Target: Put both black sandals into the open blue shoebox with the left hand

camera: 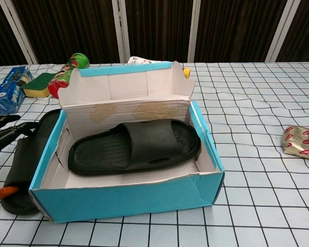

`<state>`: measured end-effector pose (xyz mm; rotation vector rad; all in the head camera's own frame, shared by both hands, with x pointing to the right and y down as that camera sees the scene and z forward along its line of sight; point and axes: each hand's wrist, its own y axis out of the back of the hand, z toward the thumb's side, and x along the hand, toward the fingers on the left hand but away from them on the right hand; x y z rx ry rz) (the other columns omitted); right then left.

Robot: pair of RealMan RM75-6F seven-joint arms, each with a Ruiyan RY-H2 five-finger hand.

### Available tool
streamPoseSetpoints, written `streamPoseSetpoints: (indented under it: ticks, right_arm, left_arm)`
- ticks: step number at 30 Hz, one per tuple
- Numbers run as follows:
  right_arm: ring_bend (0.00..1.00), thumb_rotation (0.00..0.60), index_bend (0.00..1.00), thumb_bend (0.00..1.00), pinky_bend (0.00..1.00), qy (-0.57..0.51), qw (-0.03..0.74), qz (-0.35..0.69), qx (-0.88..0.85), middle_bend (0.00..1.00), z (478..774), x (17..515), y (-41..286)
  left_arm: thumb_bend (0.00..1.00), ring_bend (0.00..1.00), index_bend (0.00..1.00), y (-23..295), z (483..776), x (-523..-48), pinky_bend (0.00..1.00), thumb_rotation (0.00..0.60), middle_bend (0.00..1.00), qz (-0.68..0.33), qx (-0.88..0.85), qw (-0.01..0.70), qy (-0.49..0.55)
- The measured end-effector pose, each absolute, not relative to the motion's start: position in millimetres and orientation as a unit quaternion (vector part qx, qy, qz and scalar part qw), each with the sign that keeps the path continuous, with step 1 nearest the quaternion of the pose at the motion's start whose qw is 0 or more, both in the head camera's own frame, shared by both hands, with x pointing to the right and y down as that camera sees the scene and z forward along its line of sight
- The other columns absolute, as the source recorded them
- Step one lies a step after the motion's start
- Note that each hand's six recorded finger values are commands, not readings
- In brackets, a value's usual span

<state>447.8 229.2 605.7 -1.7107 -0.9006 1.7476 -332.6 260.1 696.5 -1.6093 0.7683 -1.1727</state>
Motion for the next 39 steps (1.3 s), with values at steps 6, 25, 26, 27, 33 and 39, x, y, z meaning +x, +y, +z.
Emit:
streamPoseSetpoints:
  ticks: [6, 25, 26, 27, 33, 39]
  right_arm:
    - [0.16, 0.600, 0.16, 0.29, 0.09, -0.335, 0.265, 0.646, -0.633, 0.08, 605, 448, 229]
    - [0.16, 0.600, 0.16, 0.29, 0.09, -0.333, 0.262, 0.642, -0.639, 0.08, 605, 443, 230]
    - [0.16, 0.600, 0.16, 0.29, 0.09, -0.332, 0.262, 0.642, -0.639, 0.08, 605, 443, 230]
    - [0.16, 0.600, 0.16, 0.29, 0.09, -0.332, 0.262, 0.642, -0.639, 0.08, 605, 443, 230]
    - [0.16, 0.600, 0.16, 0.29, 0.09, -0.331, 0.263, 0.639, -0.643, 0.08, 604, 439, 231]
    - [0.16, 0.600, 0.16, 0.29, 0.09, -0.335, 0.263, 0.637, -0.643, 0.08, 601, 440, 231]
  left_arm:
    - [0.34, 0.00, 0.12, 260, 695, -331, 0.00, 0.600, 0.37, -0.478, -0.663, 0.479, 0.320]
    - [0.44, 0.00, 0.23, 215, 607, -384, 0.00, 0.600, 0.47, -0.443, -0.582, 0.565, 0.382]
    - [0.44, 0.00, 0.23, 211, 597, -385, 0.00, 0.600, 0.47, -0.433, -0.577, 0.577, 0.382]
    - [0.44, 0.00, 0.23, 205, 584, -384, 0.00, 0.600, 0.47, -0.417, -0.570, 0.596, 0.382]
    - [0.44, 0.00, 0.23, 173, 516, -349, 0.00, 0.600, 0.47, -0.302, -0.546, 0.692, 0.363]
    - [0.44, 0.00, 0.23, 154, 487, -289, 0.00, 0.600, 0.47, -0.200, -0.559, 0.749, 0.295]
